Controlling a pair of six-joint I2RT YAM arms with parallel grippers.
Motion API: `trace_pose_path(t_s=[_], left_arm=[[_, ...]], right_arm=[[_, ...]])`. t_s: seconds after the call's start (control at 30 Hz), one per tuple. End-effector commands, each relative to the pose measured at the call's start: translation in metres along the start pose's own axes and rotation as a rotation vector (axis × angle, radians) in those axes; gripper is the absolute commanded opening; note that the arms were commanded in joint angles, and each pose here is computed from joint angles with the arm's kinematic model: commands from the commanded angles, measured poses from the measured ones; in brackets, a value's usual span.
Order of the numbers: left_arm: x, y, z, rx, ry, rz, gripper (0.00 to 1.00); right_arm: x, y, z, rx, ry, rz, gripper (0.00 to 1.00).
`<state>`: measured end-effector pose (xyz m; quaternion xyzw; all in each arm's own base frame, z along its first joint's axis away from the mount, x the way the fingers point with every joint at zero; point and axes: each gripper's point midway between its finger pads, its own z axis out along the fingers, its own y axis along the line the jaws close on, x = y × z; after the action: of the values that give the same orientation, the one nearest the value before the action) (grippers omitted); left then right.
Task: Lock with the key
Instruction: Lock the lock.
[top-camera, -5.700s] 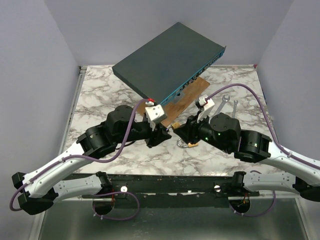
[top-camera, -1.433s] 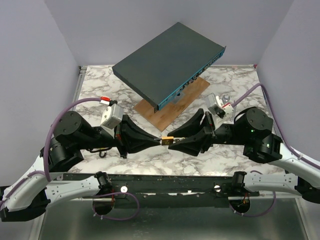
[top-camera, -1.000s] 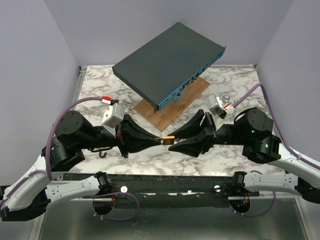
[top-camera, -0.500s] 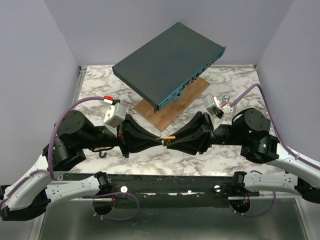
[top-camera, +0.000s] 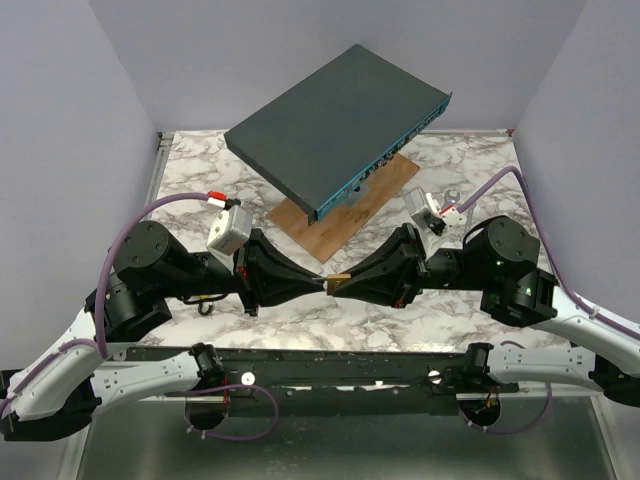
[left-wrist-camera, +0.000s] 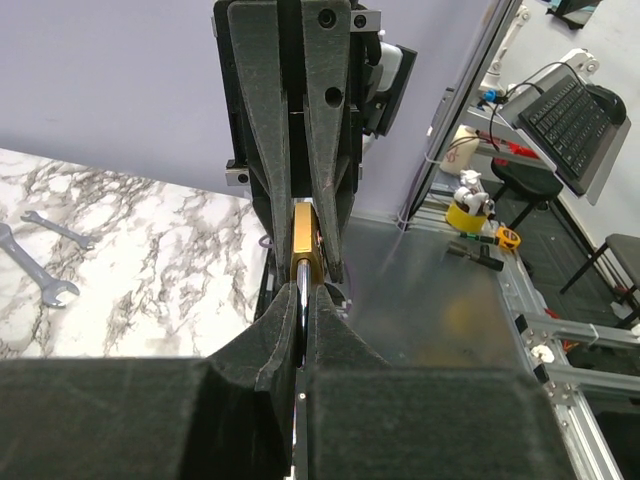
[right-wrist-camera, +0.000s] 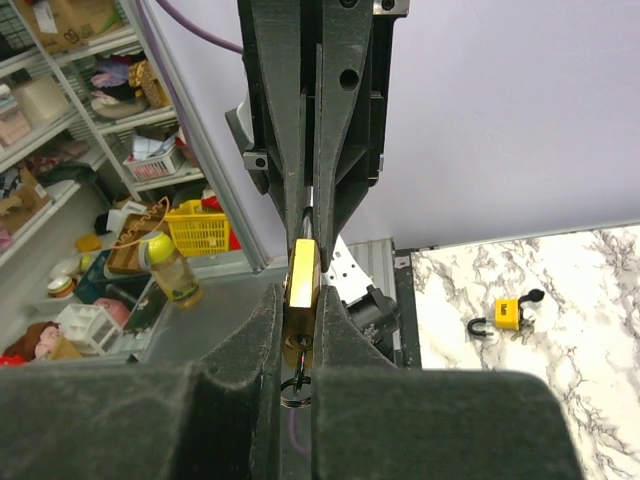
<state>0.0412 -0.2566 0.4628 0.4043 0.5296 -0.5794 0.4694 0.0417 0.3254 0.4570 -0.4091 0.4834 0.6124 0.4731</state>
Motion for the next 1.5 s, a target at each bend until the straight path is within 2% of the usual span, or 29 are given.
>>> trace_pose_path(t_s=[0.0,0.07,0.1,0.2,0.27,0.37,0.83,1.03,1.47], left_arm=[[-0.003,0.005,0.003,-0.023,-0.012,0.0,0.0],[0.001,0.006,0.003,-0.027,0.003,-0.005,0.0],[0.002,0.007,0.002,-0.029,0.011,-0.006,0.03],[0.007,0.008,-0.002,-0.046,0.026,-0.002,0.21],[0.01,0.011,-0.007,-0.068,0.029,0.007,0.27],[0.014,0.013,-0.012,-0.088,0.044,0.016,0.29],[0.019,0.004,-0.008,-0.03,0.079,-0.001,0.28],[0.014,0.012,-0.008,-0.073,0.066,0.007,0.26],[0.012,0.009,-0.003,-0.046,0.068,-0.005,0.16]], right_arm=[[-0.005,0.003,0.002,-0.009,-0.016,0.016,0.01],[-0.005,0.002,0.0,0.004,-0.022,0.022,0.01],[-0.007,0.0,-0.002,0.016,-0.031,0.025,0.01],[-0.009,-0.001,-0.006,0.041,-0.05,0.039,0.01],[-0.011,-0.002,-0.011,0.059,-0.067,0.049,0.01],[-0.011,-0.002,-0.017,0.075,-0.079,0.071,0.01],[-0.002,-0.015,-0.018,0.142,-0.055,0.076,0.01],[0.0,-0.013,-0.015,0.127,-0.039,0.082,0.01],[0.001,-0.013,-0.02,0.139,-0.037,0.079,0.01]])
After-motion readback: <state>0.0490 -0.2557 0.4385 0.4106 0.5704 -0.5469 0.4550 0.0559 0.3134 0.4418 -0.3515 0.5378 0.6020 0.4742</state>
